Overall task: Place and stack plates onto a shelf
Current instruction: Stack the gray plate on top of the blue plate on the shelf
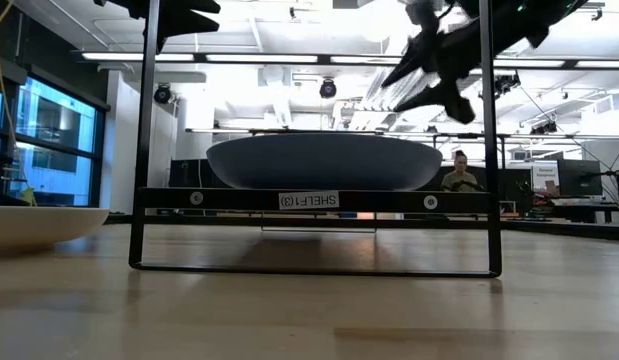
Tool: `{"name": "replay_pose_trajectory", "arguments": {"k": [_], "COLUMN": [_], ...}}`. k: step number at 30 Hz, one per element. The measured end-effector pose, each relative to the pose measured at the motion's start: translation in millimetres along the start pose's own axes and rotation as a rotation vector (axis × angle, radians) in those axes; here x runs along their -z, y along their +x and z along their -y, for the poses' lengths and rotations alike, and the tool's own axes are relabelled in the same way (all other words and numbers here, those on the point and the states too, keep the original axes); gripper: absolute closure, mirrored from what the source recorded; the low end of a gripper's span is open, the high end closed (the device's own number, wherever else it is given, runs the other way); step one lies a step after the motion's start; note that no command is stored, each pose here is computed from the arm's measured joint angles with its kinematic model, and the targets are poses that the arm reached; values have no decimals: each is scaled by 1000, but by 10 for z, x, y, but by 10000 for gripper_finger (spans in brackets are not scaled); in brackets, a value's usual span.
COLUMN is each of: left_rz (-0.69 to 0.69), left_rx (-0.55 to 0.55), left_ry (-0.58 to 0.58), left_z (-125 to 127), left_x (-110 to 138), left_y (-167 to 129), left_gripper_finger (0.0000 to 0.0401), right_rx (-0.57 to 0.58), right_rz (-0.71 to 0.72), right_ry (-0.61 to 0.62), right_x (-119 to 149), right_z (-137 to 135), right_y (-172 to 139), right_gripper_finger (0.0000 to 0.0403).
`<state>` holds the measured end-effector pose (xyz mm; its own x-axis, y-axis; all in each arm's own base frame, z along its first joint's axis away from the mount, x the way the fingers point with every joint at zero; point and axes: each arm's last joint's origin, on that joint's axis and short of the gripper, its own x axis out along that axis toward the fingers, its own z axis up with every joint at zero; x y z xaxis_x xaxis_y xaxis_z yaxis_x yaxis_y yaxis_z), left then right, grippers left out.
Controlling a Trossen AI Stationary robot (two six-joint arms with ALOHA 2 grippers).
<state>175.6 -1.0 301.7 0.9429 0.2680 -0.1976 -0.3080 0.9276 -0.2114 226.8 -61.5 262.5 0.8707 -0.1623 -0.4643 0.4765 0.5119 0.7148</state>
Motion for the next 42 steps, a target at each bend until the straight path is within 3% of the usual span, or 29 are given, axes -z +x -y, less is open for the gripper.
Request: {"name": "replay_pose_trajectory", "arguments": {"k": [8,13,21,23,28,34,42], "left_rz": [14,17,14,-93,-524,-981,-1163], "left_rx": [20,20,19,-25,-175,-173,-67], "left_ry": [-81,-86,-142,-120,-90,-103,139], "left_z": [10,10,11,-17,-138,-199,-158], "left_x": [-18,-20,-28,-13,192,633,920], "left_y": [0,0,-2,-31,-68,34,343], "left_gripper_finger": [268,268,268,268,268,268,268], "right_rx": [-172,-169,-181,-179,-169,-162,-146], "right_rz": [183,265,273,270,258,248,231], "right_ry": [-306,-375,-382,-383,-382,-382,-383], "right_x": [-10,11,11,13,21,28,40], "right_z": [-284,-333,-340,-338,-327,-318,-303], "right_y": [-522,-700,-740,-737,-732,-727,-708], "right_gripper_finger": [227,227,227,227,227,227,227]}}
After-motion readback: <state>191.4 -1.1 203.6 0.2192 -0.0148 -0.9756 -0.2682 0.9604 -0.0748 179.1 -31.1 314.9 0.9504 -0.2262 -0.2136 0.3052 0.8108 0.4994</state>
